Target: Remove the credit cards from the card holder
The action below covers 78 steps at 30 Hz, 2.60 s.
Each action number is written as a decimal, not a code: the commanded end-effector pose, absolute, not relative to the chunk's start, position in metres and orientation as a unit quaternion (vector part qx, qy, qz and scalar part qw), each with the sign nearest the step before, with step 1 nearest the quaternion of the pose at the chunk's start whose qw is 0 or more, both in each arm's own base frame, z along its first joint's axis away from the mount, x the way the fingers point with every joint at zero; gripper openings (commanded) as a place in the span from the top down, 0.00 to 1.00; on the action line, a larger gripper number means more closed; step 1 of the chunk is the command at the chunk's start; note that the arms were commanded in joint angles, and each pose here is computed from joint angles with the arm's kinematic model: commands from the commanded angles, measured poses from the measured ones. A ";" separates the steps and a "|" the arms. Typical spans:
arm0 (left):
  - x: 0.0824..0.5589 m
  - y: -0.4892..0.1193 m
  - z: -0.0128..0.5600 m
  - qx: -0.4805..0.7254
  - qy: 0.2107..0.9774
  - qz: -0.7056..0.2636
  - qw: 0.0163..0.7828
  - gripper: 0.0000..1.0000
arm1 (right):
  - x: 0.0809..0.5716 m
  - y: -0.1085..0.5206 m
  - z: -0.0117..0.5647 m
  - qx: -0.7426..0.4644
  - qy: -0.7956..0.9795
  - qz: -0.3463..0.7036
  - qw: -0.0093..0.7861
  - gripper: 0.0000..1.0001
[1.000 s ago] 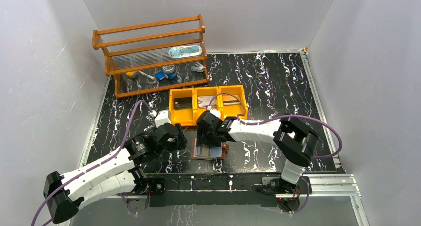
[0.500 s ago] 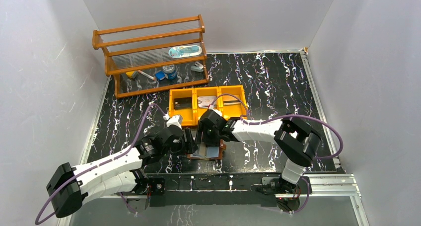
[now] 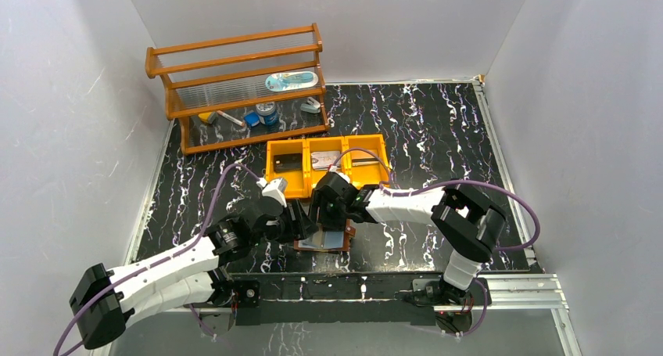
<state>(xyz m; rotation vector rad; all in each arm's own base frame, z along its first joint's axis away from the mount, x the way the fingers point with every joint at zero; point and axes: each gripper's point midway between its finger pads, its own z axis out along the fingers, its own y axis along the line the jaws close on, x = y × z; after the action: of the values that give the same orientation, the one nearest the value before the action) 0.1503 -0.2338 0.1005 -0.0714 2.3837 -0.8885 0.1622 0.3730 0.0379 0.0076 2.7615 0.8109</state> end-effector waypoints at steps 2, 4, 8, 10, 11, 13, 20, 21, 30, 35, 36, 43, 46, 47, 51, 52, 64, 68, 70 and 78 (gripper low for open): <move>0.143 -0.240 0.086 -0.022 0.900 -0.342 0.268 0.45 | 0.145 0.347 -0.002 0.003 0.971 0.219 0.098 0.31; 0.143 -0.241 0.083 -0.023 0.901 -0.343 0.265 0.46 | 0.145 0.347 -0.002 0.003 0.971 0.218 0.098 0.31; 0.142 -0.243 0.082 -0.022 0.899 -0.350 0.262 0.48 | 0.146 0.347 -0.002 0.003 0.971 0.218 0.098 0.31; 0.141 -0.244 0.082 -0.020 0.898 -0.353 0.261 0.50 | 0.146 0.347 -0.001 0.004 0.971 0.219 0.098 0.31; 0.140 -0.245 0.082 -0.019 0.898 -0.355 0.259 0.50 | 0.146 0.347 -0.001 0.004 0.971 0.219 0.098 0.31; 0.140 -0.247 0.083 -0.017 0.896 -0.360 0.259 0.51 | 0.146 0.346 -0.002 0.004 0.971 0.218 0.098 0.31; 0.138 -0.246 0.075 -0.017 0.903 -0.350 0.248 0.53 | 0.146 0.348 -0.001 0.002 0.970 0.221 0.097 0.31; 0.138 -0.246 0.072 -0.017 0.905 -0.348 0.245 0.53 | 0.146 0.348 0.000 0.003 0.970 0.222 0.097 0.31; 0.136 -0.259 0.070 0.007 0.904 -0.359 0.231 0.56 | 0.147 0.357 0.010 -0.005 0.965 0.242 0.098 0.27; 0.140 -0.259 0.074 0.013 0.903 -0.356 0.241 0.57 | 0.150 0.367 0.033 -0.013 0.956 0.272 0.110 0.21; 0.141 -0.259 0.075 0.013 0.903 -0.355 0.243 0.57 | 0.151 0.368 0.036 -0.013 0.955 0.275 0.111 0.20; 0.140 -0.269 0.083 0.036 0.891 -0.380 0.245 0.56 | 0.159 0.363 0.054 0.002 0.951 0.280 0.132 0.14; 0.140 -0.274 0.086 0.050 0.887 -0.389 0.245 0.55 | 0.164 0.357 0.061 0.019 0.951 0.272 0.149 0.14; 0.139 -0.277 0.087 0.056 0.885 -0.392 0.244 0.55 | 0.166 0.354 0.062 0.024 0.951 0.268 0.154 0.14; 0.137 -0.289 0.092 0.080 0.877 -0.410 0.235 0.54 | 0.169 0.349 0.067 0.035 0.948 0.269 0.165 0.14; 0.137 -0.292 0.093 0.085 0.876 -0.413 0.233 0.54 | 0.168 0.348 0.068 0.038 0.948 0.267 0.166 0.14; 0.125 -0.316 0.085 0.121 0.872 -0.441 0.174 0.51 | 0.182 0.287 0.083 0.122 0.939 0.215 0.240 0.20; 0.125 -0.311 0.078 0.126 0.888 -0.412 0.163 0.52 | 0.180 0.282 0.091 0.122 0.932 0.237 0.246 0.33; 0.133 -0.301 0.090 0.107 0.884 -0.409 0.202 0.51 | 0.178 0.282 0.096 0.115 0.930 0.247 0.248 0.37; 0.149 -0.254 0.108 0.076 0.901 -0.327 0.277 0.47 | 0.171 0.298 0.113 0.088 0.917 0.307 0.241 0.52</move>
<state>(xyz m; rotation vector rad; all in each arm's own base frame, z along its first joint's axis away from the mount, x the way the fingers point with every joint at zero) 0.1390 -0.2834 0.1175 0.2478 2.3730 -1.0975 0.1702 0.2839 0.0964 0.2843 2.5588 0.7104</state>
